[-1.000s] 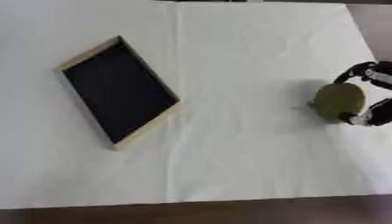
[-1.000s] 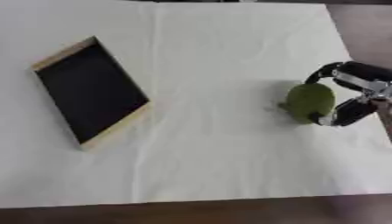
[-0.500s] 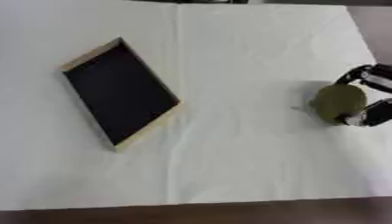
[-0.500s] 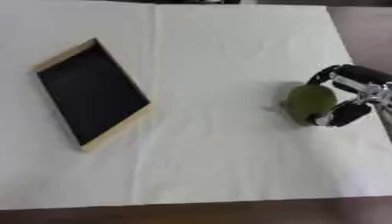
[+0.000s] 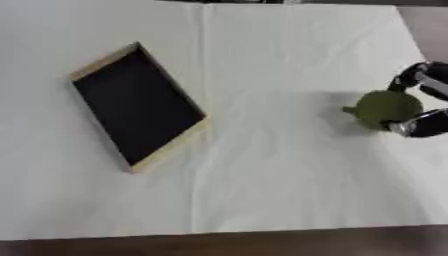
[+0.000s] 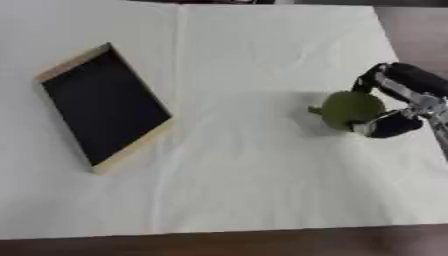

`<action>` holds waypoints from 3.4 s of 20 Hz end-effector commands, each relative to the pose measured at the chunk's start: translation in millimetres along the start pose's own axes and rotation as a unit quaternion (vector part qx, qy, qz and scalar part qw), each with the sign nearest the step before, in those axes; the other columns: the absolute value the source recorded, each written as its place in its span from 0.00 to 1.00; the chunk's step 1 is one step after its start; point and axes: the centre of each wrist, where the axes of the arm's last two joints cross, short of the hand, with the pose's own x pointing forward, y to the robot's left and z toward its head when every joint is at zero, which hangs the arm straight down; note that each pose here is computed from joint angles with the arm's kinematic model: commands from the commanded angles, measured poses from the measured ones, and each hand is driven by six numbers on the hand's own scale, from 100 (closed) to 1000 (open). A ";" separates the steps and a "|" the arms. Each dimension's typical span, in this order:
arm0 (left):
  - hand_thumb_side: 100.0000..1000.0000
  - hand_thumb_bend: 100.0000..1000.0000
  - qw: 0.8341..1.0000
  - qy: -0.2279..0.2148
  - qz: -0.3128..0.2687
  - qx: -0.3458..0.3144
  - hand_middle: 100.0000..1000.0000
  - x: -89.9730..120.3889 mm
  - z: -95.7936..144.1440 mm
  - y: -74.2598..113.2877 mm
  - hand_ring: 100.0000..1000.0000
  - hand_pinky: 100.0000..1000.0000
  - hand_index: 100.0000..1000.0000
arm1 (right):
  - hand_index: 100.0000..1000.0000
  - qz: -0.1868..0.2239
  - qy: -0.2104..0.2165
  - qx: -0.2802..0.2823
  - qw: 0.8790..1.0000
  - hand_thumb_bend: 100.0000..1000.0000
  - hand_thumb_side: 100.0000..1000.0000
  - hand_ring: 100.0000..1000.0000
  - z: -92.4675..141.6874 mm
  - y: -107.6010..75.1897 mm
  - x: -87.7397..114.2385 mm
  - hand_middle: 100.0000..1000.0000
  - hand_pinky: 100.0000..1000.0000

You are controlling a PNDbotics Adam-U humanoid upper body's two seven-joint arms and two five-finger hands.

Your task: Pick up objects on the table and place them in the box.

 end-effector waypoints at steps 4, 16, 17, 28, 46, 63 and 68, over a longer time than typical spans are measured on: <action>0.56 0.00 1.000 -0.016 -0.005 -0.004 0.67 8.1 -6.2 0.8 0.63 0.66 0.72 | 0.56 0.069 -0.087 -0.095 0.989 0.25 0.01 0.65 5.6 -50.7 42.3 0.41 0.77; 0.56 0.00 1.000 -0.011 0.006 -0.011 0.67 7.2 -5.9 -2.4 0.63 0.66 0.72 | 0.55 0.083 -0.309 -0.171 0.932 0.18 0.00 0.60 -40.1 -107.4 137.4 0.40 0.70; 0.56 0.00 1.000 -0.011 0.007 -0.011 0.67 7.1 -5.7 -2.8 0.63 0.66 0.72 | 0.55 0.080 -0.322 -0.180 0.926 0.17 0.00 0.60 -44.6 -109.2 150.2 0.40 0.70; 0.56 0.00 1.000 -0.011 0.019 -0.016 0.67 6.4 -6.2 -6.8 0.63 0.66 0.72 | 0.55 0.044 -0.373 -0.177 0.910 0.10 0.00 0.61 -95.8 -91.8 240.9 0.39 0.71; 0.56 0.00 0.998 -0.021 0.046 -0.030 0.67 7.0 -11.6 -17.3 0.63 0.66 0.72 | 0.56 0.053 -0.293 -0.098 0.950 0.00 0.00 0.63 -209.7 13.0 271.5 0.40 0.74; 0.56 0.00 0.999 -0.020 0.040 -0.026 0.67 7.9 -12.5 -14.9 0.63 0.66 0.72 | 0.84 0.072 -0.294 -0.121 0.945 0.18 0.00 0.91 -190.3 -14.3 263.2 0.78 0.86; 0.56 0.00 0.999 -0.019 0.035 -0.021 0.67 8.0 -11.9 -12.4 0.63 0.66 0.72 | 0.82 0.042 -0.304 -0.200 0.930 0.15 0.00 0.89 -138.6 -76.8 244.5 0.76 0.85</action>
